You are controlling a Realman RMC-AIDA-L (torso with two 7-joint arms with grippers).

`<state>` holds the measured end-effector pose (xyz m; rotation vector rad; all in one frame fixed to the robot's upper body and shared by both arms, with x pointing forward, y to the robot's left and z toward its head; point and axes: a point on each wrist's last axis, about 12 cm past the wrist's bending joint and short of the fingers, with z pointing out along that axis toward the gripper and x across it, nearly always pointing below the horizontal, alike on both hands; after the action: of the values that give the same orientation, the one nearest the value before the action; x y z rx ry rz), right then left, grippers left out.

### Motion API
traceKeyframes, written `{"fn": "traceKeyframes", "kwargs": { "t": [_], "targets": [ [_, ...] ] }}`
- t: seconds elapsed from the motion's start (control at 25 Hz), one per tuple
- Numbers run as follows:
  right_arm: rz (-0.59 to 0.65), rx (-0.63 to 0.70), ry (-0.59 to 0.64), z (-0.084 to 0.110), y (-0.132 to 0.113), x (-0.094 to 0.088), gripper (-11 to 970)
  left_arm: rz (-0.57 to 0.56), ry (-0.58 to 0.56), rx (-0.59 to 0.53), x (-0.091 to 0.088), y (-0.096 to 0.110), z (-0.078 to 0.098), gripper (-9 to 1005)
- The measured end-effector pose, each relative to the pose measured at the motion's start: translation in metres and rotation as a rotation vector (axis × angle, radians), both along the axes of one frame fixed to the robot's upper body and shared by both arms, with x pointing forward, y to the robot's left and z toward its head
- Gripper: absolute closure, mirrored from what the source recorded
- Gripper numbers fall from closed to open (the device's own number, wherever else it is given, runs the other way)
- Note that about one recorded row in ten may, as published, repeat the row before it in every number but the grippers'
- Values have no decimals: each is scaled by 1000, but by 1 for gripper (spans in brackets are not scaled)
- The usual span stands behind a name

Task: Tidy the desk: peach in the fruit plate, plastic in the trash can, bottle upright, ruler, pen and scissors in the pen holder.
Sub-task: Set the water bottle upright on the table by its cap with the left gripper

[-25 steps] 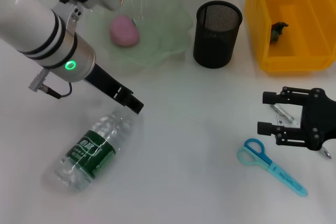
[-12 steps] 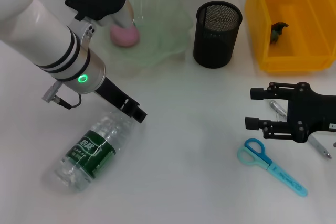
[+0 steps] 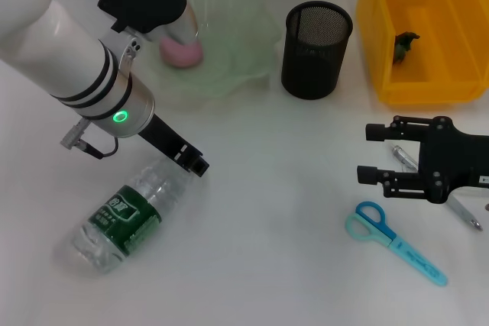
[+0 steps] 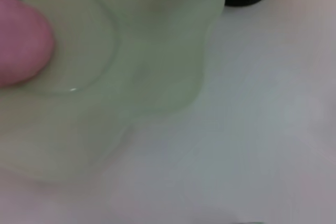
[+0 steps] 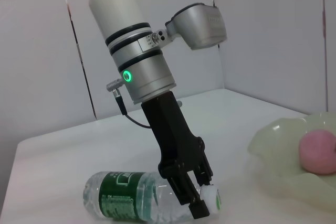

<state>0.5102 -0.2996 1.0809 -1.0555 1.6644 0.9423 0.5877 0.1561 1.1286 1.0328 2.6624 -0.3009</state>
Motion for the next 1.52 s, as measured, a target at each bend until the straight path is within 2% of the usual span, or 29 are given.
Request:
{"fn": "traceKeyframes", "kwargs": {
  "t": [0.04, 0.32, 0.36, 0.56, 0.6, 0.76, 0.8, 0.84, 0.96, 1.2, 1.24, 1.48, 1.52],
  "targets": [
    [0, 0, 0, 0, 0, 0, 278, -5, -5, -2, 0, 0, 1, 544],
    [-6, 5, -4, 1, 0, 1, 280, -63, -63, -93, -6, -4, 15, 545],
    [-6, 6, -4, 1, 0, 0, 280, -109, -129, -305, -11, 3, 34, 545],
    [-5, 12, -2, 0, 2, 0, 282, -151, -192, -541, -12, 24, 40, 545],
    [-5, 12, -2, 0, 2, 0, 282, -151, -192, -541, -12, 24, 40, 545],
    [-8, 21, 7, -1, 4, -1, 284, -171, -256, -731, -15, 45, 26, 546],
    [-8, 21, 7, -1, 4, -1, 284, -181, -295, -808, -18, 52, 19, 546],
    [-10, 24, 7, -1, 5, -1, 284, -200, -323, -840, -19, 53, 19, 546],
    [-18, 39, 14, -2, 6, -1, 285, -206, -411, -940, -26, 66, 3, 546],
    [-30, 63, 15, -3, 9, 0, 287, -209, -518, -1005, -33, 74, -12, 546],
    [-32, 67, 15, -3, 10, 0, 288, -201, -611, -1032, -39, 79, -24, 546],
    [-34, 111, 13, -4, 17, -2, 290, -182, -794, -1005, -53, 87, -49, 547],
    [-32, 116, 16, -4, 18, -2, 290, -182, -794, -1005, -53, 87, -49, 547]
  ]
}}
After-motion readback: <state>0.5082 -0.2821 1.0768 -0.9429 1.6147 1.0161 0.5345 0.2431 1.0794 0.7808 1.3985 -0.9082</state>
